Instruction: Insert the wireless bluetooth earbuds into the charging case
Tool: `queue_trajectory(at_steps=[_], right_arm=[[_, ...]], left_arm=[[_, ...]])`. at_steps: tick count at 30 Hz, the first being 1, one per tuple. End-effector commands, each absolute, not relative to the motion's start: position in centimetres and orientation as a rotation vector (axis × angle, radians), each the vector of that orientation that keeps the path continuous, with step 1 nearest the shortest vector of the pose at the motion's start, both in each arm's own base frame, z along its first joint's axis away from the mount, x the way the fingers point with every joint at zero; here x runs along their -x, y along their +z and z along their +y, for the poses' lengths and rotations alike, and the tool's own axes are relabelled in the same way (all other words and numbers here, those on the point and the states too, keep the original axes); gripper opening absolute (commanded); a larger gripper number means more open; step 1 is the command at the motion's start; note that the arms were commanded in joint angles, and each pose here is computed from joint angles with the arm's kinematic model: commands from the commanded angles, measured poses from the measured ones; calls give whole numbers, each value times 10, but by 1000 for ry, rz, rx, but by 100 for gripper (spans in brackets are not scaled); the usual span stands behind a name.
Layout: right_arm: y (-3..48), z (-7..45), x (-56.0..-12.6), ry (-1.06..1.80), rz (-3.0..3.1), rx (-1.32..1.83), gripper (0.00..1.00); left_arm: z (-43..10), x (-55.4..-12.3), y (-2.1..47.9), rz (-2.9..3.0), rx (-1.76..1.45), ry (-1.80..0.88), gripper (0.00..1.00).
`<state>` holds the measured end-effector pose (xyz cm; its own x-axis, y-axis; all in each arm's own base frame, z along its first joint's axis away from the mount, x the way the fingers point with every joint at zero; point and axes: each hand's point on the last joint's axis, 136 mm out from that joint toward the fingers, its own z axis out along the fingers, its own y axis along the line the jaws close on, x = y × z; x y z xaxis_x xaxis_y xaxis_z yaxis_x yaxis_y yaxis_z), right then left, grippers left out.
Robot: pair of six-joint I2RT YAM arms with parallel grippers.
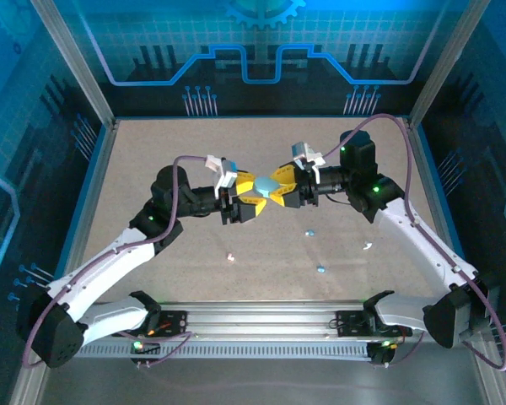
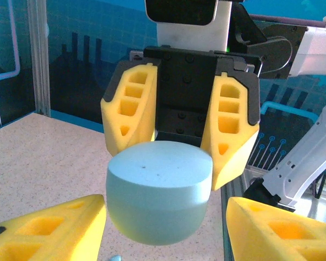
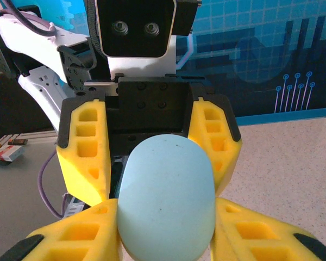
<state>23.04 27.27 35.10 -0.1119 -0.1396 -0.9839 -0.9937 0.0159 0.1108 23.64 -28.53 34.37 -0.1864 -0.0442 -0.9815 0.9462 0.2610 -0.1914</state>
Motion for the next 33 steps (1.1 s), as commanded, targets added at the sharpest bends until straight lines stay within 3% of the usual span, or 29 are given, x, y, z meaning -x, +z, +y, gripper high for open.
queue_trajectory(at_steps=[1,13,25,33], right_arm=[[365,276,-224,1240,1353,1275,39],[361,281,-222,1223,1345,1298,39],[354,281,-218,1200,1345,1337,39],[360,276,-233,1179,1466,1257,50]], left_arm=[[-290,-230,354,1384,-951,-1151,61],[-293,-233,356,1393,-943,-1173,53],[-294,-233,358,1402,-955,-1174,32],[-292,-226,342,1409,-1034,-1115,29]])
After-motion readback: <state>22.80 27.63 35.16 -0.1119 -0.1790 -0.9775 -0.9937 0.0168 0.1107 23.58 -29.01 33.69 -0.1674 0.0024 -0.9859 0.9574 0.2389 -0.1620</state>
